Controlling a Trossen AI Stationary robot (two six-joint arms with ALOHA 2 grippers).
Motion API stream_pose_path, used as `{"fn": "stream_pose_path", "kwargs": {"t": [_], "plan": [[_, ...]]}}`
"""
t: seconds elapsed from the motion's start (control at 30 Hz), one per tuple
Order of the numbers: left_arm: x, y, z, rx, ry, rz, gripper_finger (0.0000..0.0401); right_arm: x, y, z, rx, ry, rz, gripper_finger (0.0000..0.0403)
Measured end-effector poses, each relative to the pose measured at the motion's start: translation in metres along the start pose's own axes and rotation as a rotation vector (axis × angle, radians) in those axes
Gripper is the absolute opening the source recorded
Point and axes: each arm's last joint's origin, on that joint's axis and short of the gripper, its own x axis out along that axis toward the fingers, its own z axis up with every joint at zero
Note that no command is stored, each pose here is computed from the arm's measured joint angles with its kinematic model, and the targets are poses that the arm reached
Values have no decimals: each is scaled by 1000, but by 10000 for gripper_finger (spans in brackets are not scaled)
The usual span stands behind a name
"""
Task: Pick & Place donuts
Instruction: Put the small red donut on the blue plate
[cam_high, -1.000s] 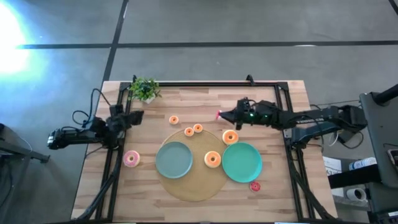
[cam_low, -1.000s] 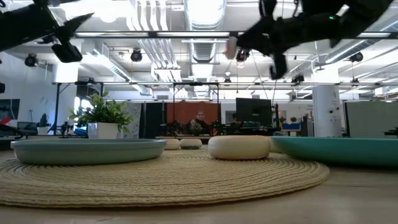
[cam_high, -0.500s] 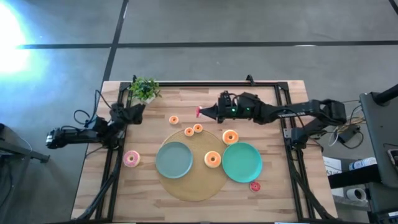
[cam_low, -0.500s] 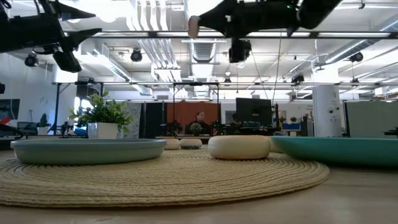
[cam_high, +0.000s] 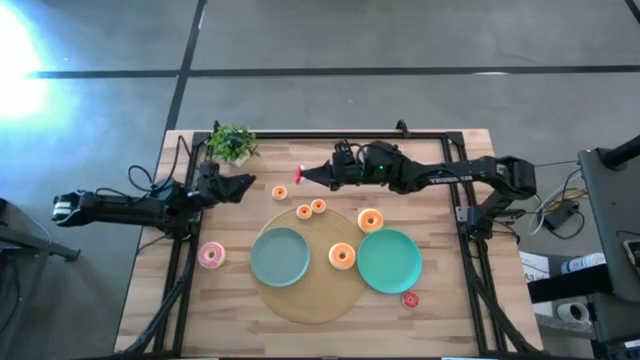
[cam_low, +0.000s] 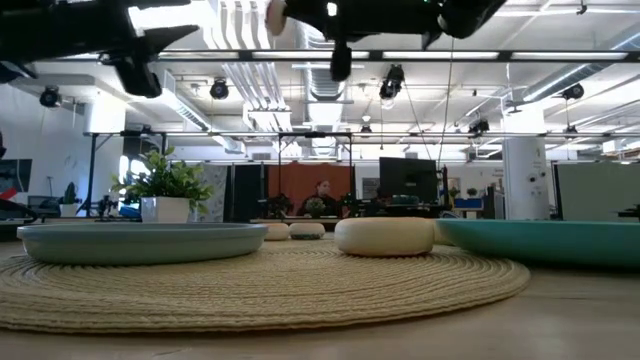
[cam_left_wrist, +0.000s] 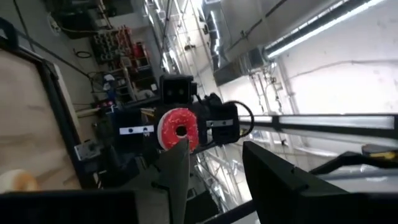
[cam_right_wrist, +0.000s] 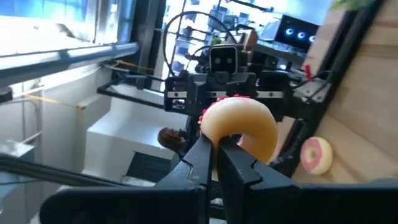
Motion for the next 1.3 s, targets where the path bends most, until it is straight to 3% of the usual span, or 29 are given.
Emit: {"fn": "stream_pose_path", "kwargs": {"t": [0.27,0.6,0.83,1.03,1.3], "plan": [[22,4,7,-18,46,-104,124,17,26,6,-52,19,91,9],[64,-20,13,32,135,-247,124,33,37,6,-60,21,131,9],[83,-27,17,90,138,-259,124,30,39,6,-70,11,137,9],[84,-18,19,87,137,-221,124,29,40,6,-75,15,137,9],[83,-22,21,93,118,-269,124,28,39,9,-77,22,137,9]]}}
